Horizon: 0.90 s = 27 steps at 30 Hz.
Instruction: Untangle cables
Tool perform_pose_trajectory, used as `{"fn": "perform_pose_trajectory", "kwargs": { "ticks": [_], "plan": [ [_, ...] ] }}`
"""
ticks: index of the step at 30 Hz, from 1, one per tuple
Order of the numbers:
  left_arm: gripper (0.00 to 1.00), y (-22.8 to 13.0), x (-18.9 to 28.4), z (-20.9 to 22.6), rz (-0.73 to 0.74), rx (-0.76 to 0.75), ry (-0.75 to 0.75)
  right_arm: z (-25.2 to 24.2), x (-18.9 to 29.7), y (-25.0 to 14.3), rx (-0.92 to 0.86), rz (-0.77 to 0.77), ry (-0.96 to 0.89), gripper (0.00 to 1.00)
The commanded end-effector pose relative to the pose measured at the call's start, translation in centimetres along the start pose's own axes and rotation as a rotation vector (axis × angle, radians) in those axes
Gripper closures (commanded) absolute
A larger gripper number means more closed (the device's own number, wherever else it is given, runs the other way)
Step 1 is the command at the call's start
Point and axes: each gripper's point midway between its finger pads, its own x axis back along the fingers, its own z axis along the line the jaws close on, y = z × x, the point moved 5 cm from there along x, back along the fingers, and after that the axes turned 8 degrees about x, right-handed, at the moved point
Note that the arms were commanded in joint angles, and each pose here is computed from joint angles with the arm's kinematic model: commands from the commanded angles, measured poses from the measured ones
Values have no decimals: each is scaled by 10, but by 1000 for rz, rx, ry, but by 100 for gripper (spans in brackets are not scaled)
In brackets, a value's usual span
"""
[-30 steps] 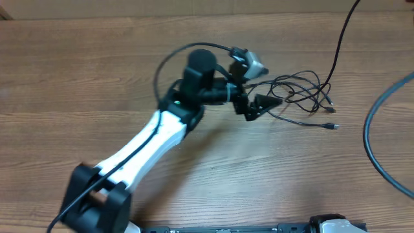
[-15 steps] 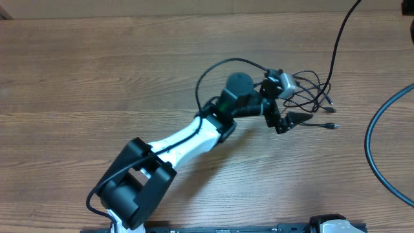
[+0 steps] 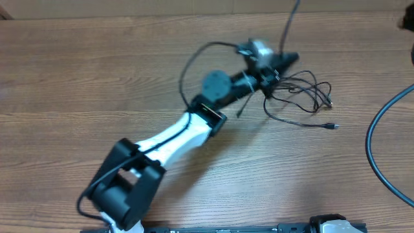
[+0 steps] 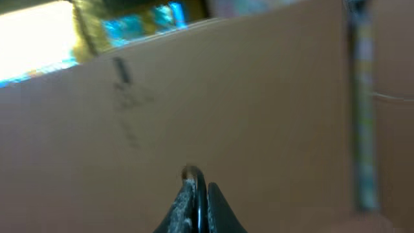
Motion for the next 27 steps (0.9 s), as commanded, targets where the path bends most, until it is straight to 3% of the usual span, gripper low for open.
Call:
{"fn": "perform_pose_trajectory", "kwargs": {
  "ticks": [1, 3, 5, 6, 7, 8, 9, 10, 14, 18, 21, 23, 27],
  "plan": [
    [96, 97, 24, -44, -163, 10, -126, -23, 5, -8, 28, 37, -171, 96],
    [96, 141, 46, -62, -218, -59, -133, -23, 1, -31, 76, 149, -166, 96],
    [96, 160, 58, -70, -217, -69, -104, -16, 0, -49, 103, 242, -102, 85],
    [96, 166, 63, -72, -201, -72, -77, -9, 2, -62, 114, 311, -33, 69],
    [96, 172, 70, -75, -177, -91, -41, 2, 6, -78, 120, 398, 74, 40],
    [96, 179, 78, -81, -159, -123, -6, 9, 10, -87, 118, 454, 143, 20],
    [96, 183, 82, -86, -154, -152, 6, 15, 13, -93, 124, 491, 195, 6],
    [96, 188, 88, -94, -151, -211, 23, 21, 16, -100, 141, 527, 260, 0],
    [96, 201, 104, -104, -155, -289, 106, 44, 25, -114, 135, 614, 474, 0],
    [96, 203, 112, -114, -125, -353, 73, 68, 34, -128, 58, 717, 688, 0],
    [96, 209, 116, -120, -137, -357, 71, 83, 36, -142, 146, 748, 873, 0],
    [96, 214, 120, -119, -165, -276, 100, 90, 36, -150, 210, 745, 993, 0],
    [96, 221, 128, -96, -269, 97, 248, 101, 39, -162, 334, 686, 1208, 0]
  ]
}}
